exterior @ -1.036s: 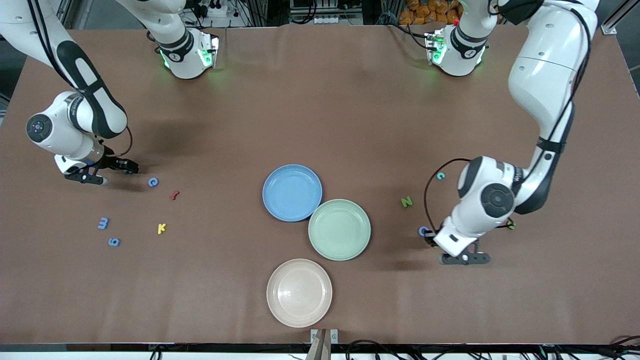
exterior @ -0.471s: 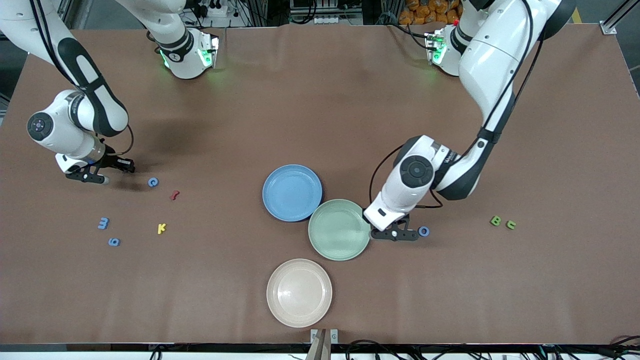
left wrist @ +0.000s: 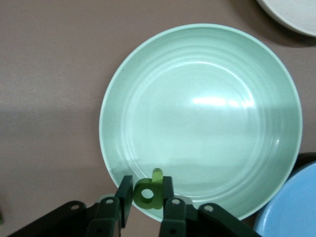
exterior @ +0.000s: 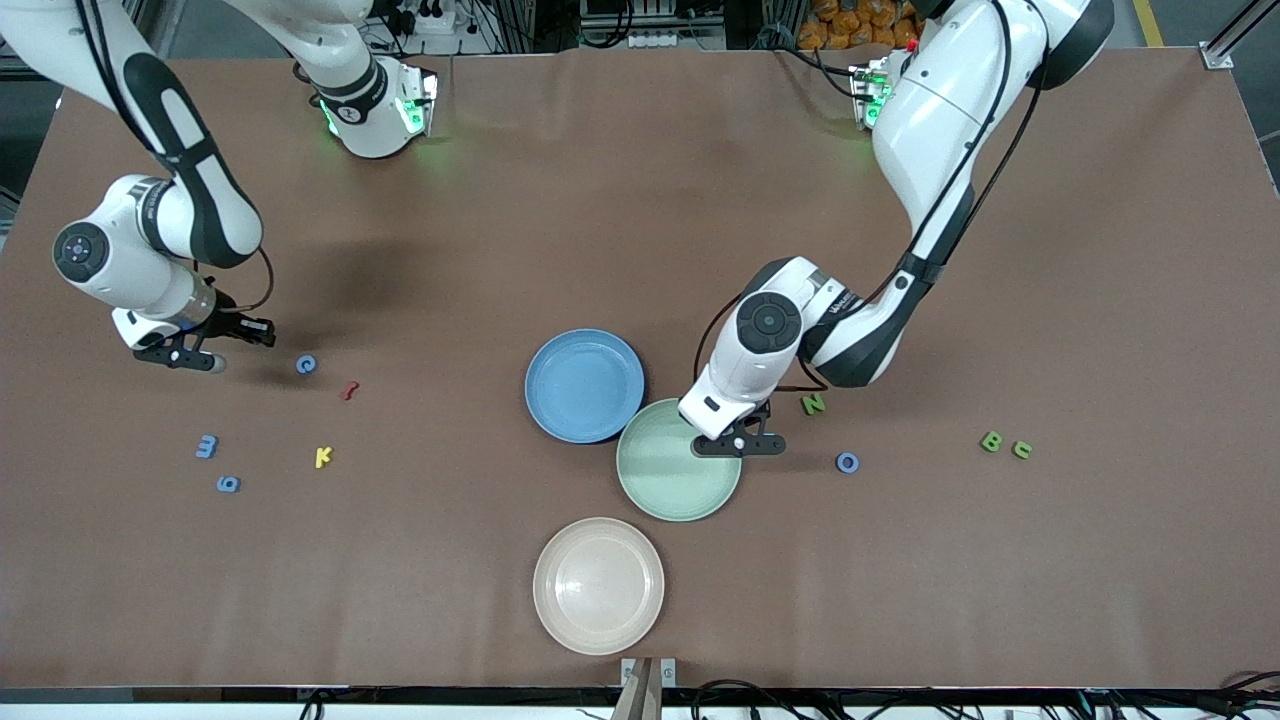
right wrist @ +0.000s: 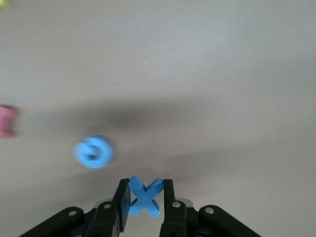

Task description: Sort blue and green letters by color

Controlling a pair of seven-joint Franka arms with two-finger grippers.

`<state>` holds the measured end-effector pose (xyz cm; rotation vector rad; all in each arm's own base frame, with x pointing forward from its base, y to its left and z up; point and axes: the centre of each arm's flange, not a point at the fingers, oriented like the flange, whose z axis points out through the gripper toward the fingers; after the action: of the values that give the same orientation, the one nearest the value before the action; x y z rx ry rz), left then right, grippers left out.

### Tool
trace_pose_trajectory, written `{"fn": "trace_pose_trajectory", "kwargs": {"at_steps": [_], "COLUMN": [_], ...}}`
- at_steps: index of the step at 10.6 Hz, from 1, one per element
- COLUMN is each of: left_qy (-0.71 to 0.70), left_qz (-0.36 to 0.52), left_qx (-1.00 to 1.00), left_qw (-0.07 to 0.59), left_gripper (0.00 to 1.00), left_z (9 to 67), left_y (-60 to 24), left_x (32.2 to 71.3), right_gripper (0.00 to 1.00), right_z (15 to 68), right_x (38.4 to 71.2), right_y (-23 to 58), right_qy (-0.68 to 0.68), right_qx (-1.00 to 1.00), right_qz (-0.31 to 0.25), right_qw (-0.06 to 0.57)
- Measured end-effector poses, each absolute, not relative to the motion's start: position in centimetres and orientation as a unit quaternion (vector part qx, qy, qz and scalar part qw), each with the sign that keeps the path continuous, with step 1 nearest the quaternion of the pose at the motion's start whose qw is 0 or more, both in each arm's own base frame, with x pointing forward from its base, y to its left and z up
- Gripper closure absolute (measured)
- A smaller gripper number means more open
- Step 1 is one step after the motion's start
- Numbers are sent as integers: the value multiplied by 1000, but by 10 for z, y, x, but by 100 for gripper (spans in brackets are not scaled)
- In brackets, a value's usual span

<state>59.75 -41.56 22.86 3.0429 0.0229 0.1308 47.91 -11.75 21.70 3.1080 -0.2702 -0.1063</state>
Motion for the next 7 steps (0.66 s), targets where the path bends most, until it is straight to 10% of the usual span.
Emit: {"fn": "trace_pose_trajectory", "kwargs": {"at_steps": [5,7], "left_qy": [28,-29], "left_qz": [78,66], "left_qx": [996,997], "left_qw": [44,10], "left_gripper": [5,0], "left_z": [274,296], "left_y": [-365,-303], "left_x": [642,665], "right_gripper": [69,69], "right_z": [257,262], "right_x": [512,522], "right_y": [46,123], "right_qy": [-173,-193], "right_qx": [985,981], "right_qz": [4,19], "right_qw": [13,7]}}
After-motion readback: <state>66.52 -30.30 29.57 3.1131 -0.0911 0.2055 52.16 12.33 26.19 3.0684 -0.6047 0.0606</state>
